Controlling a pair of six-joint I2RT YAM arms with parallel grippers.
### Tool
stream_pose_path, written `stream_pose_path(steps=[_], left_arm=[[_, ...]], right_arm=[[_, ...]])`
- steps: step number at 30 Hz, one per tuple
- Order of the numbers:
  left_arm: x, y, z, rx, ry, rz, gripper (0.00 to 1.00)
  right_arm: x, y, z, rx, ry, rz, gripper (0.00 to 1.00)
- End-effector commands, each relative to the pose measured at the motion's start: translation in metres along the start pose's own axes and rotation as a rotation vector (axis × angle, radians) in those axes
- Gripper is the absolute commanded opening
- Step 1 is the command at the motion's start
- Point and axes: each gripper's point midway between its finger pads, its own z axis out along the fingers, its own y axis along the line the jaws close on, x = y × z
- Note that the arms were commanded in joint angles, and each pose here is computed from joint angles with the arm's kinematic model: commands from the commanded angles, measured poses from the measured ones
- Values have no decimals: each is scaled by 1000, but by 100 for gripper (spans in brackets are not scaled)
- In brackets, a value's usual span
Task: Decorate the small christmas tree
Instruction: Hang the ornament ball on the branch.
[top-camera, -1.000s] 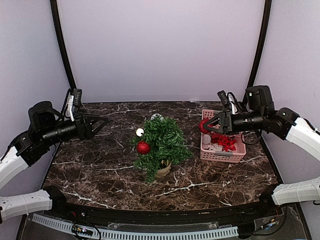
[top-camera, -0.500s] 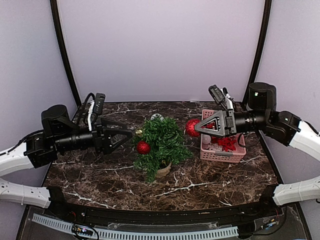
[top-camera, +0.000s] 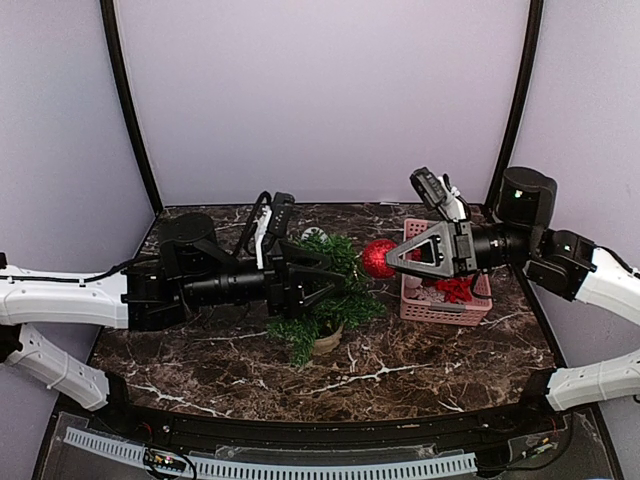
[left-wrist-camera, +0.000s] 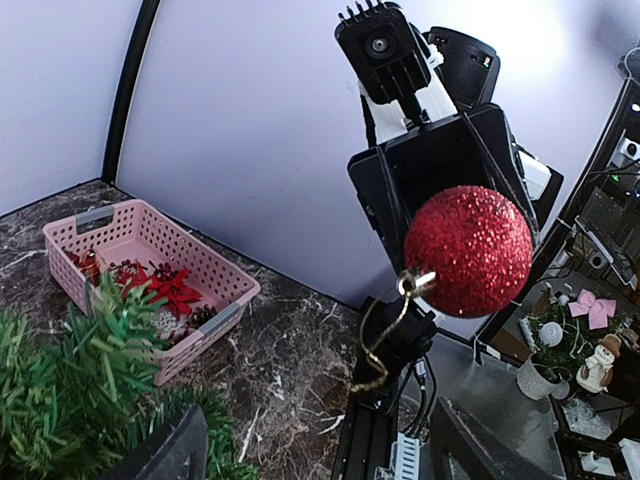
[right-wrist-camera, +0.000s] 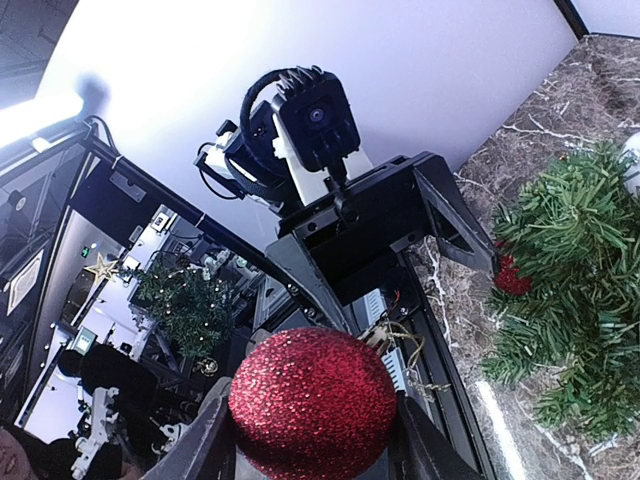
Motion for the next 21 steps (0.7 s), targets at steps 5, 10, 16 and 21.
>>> stream_pose_path(steps=[5,10,16,21], left_arm=[[-33,-27,16,103,-95,17,77],[-23,-28,27,122,-73,-10,65],[-19,-24,28,99,-73,-20,48],[-20,-26,28,118,-86,-33,38]], right_arm=[[-6,18,3,-78,-20,-64,36],[-6,20,2,-86,-25,-68,36],[-5,18,3,-86,-26,-66,36],[-4,16,3,-82,-26,-65,36]])
